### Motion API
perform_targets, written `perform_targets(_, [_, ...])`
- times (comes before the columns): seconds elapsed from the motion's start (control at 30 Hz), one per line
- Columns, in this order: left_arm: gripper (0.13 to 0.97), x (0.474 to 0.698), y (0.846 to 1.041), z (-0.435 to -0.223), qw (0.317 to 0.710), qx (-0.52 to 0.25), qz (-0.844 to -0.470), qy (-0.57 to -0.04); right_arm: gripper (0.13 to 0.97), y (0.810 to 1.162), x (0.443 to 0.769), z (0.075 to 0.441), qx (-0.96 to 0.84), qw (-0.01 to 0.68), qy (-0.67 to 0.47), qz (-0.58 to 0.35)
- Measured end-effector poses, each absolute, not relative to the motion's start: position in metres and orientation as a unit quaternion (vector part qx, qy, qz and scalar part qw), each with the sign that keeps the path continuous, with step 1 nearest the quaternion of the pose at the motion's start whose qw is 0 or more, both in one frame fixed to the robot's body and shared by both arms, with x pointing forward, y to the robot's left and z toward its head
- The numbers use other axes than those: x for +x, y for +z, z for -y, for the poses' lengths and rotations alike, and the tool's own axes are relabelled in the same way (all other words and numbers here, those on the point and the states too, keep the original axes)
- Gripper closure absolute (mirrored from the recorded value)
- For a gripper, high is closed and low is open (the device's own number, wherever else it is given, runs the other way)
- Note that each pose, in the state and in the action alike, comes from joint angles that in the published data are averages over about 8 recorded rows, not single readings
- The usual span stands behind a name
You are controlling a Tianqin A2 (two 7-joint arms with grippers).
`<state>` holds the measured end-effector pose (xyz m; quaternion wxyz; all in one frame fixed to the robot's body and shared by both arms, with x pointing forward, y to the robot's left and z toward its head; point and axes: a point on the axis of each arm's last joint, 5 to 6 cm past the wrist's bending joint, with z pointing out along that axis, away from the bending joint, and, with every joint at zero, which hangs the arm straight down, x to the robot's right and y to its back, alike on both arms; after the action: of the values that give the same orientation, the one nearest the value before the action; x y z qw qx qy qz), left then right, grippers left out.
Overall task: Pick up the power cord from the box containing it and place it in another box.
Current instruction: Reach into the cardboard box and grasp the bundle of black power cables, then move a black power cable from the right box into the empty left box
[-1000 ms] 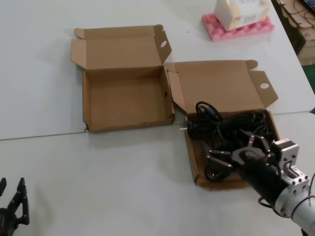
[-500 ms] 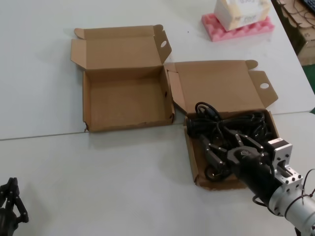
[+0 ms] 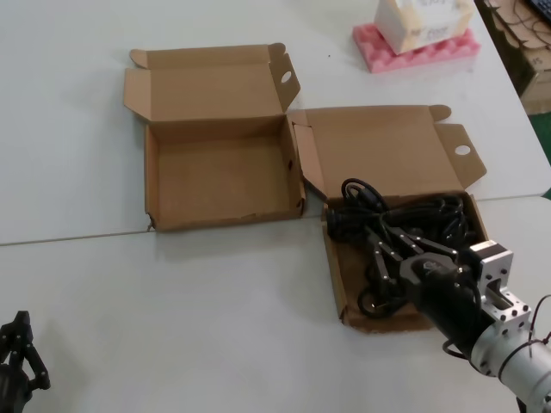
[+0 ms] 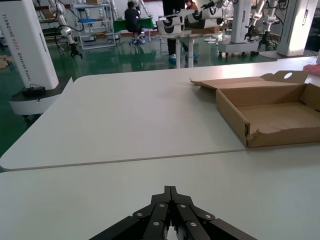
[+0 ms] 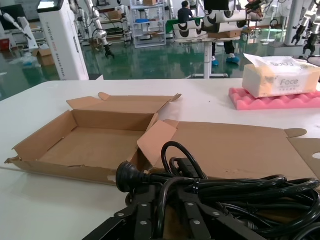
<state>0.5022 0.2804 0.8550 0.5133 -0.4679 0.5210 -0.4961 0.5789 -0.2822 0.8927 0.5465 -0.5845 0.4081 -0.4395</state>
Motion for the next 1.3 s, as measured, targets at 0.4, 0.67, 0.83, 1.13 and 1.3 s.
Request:
perform_targets(0.4, [0.934,0.502,0.855,-0.28,0.513,-0.468,-0.521,-0.496,0.906,0.895,0.58,0.278,-0.583,0.549,-0.444,-0.403])
perform_targets(0.67, [0.934,0.502,0.855,-0.28,0.513,-0.468,-0.521,-0.496,0.938,0.901,0.574,0.281,-0.586,0.539,-0.466,-0.386])
perform_targets(0.83, [0.934,0.502,0.855,-0.28,0.513,-0.468,-0.521,-0.496,0.943,0.907,0.569,0.284,-0.582,0.538,-0.478,-0.378])
perform_targets(1.13, [0.934,0.502,0.855,-0.28,0.513,-0.468,-0.521,-0.496,0.943,0.918,0.559,0.282,-0.572,0.546,-0.492,-0.364])
perform_targets(1.3, [0.934,0.502,0.855,-0.28,0.513,-0.468,-0.521,-0.496,0.943,0.928,0.556,0.272,-0.561,0.568,-0.485,-0.357])
